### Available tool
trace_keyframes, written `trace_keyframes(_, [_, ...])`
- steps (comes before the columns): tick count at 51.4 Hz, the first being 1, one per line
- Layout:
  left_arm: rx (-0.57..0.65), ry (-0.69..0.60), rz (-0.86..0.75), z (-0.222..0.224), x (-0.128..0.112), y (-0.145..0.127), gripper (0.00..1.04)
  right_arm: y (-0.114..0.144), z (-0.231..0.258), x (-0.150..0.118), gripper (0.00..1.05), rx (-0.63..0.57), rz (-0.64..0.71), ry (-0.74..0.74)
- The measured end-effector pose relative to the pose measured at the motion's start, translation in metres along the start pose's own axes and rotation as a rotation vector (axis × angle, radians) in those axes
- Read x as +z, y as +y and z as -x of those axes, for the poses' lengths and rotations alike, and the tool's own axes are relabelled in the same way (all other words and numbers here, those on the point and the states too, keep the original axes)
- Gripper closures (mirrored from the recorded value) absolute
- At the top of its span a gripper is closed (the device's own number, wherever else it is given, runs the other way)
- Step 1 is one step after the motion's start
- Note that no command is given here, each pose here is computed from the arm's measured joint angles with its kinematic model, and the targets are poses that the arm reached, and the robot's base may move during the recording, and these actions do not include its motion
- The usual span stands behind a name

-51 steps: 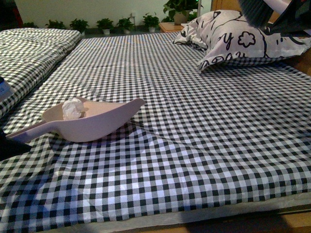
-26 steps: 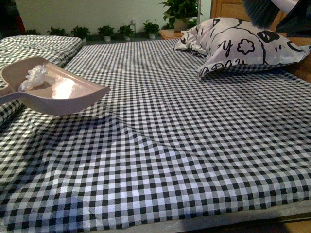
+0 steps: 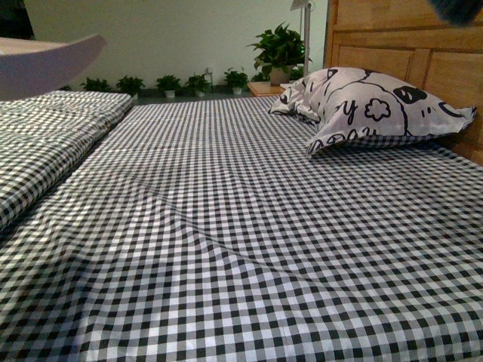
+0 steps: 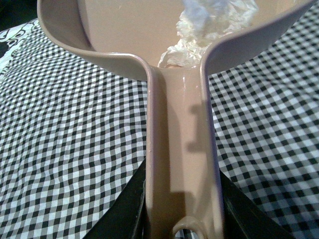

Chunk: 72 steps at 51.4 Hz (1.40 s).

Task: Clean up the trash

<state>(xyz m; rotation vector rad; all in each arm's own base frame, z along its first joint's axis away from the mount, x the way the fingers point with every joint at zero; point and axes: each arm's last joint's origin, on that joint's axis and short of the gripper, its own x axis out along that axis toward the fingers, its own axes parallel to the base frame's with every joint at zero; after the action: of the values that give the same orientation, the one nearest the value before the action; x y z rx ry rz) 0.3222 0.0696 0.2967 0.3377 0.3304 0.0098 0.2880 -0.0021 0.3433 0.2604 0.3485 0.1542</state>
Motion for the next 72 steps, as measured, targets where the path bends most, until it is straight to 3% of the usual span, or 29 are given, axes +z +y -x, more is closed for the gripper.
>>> trace_keyframes(14, [0.062, -0.079, 0.116, 0.059, 0.021, 0.014, 0.78, -0.013, 0.035, 0.006, 0.86, -0.012, -0.018, -0.040])
trace_keyframes(25, [0.079, -0.117, 0.159, 0.126, 0.014, 0.019, 0.78, -0.020, 0.076, 0.014, 0.86, 0.004, -0.028, -0.083])
trace_keyframes(41, [0.004, -0.171, 0.176, 0.209, 0.003, 0.007, 0.78, -0.018, 0.136, 0.015, 0.86, 0.072, -0.042, -0.120])
trace_keyframes(52, [-0.026, -0.174, 0.189, 0.232, -0.005, -0.001, 0.78, -0.011, 0.162, 0.014, 0.86, 0.113, -0.037, -0.140])
trace_keyframes(72, [-0.027, -0.159, 0.191, 0.232, -0.014, 0.000, 0.78, -0.005, 0.179, 0.011, 0.86, 0.139, -0.034, -0.155])
